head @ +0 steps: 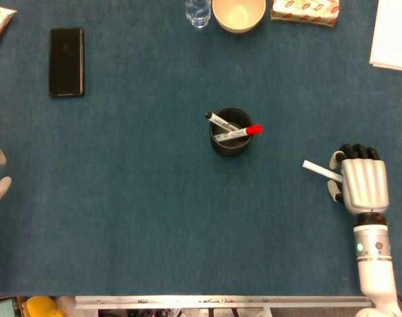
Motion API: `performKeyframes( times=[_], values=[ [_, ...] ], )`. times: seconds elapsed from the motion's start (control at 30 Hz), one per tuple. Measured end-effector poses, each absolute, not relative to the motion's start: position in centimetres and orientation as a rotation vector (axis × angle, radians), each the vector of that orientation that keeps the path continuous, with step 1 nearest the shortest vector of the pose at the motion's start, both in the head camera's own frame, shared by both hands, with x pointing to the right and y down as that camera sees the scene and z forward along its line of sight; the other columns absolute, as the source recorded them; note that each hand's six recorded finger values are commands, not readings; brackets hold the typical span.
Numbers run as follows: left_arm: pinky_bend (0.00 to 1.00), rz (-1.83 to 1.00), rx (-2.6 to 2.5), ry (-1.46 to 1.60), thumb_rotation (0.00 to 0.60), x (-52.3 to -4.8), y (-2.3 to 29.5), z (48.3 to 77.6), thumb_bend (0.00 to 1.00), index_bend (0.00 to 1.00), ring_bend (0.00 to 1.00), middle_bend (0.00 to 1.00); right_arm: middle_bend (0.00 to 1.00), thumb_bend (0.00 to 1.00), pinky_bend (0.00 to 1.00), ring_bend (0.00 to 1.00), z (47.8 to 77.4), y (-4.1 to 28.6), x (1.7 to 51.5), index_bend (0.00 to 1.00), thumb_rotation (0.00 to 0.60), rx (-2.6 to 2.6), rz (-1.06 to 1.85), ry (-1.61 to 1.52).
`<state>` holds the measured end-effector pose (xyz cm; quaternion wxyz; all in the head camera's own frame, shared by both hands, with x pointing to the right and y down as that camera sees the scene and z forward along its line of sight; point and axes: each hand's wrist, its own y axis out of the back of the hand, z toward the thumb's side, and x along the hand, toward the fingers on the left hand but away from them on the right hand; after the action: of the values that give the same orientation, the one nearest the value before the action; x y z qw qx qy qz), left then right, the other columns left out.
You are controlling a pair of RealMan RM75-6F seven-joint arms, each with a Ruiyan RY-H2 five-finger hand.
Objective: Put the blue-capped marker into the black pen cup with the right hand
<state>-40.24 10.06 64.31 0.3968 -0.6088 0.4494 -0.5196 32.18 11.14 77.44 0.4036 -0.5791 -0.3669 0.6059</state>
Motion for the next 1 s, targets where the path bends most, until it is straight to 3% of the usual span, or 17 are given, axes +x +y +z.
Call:
performKeyframes(
  times=[0.23,0.57,1.0],
  values=[
    [0.54,-1.318,-1.542,1.136,0.6,-40.22,10.09,64.34,0.19,0.52,0.28,0.35,0.37,0.2,0.28,0.27,77.74,11.19,32.26,0.51,0.6,-1.455,1.538,-0.945],
    [0.54,-1.314,-1.543,1.139,0.6,-40.2,10.09,64.27,0.19,0.52,0.28,0.35,0.37,0.33,0.28,0.27,77.82,11.11,32.56,0.52,0.6,-1.439,1.56,-0.937],
    [0.54,-1.311,-1.544,1.136,0.6,-40.13,10.12,64.27,0.19,0.52,0.28,0.35,0.35,0.28,0.28,0.25,77.48,10.7,32.9,0.52,0.6,-1.412,1.576,-0.928]
  ],
)
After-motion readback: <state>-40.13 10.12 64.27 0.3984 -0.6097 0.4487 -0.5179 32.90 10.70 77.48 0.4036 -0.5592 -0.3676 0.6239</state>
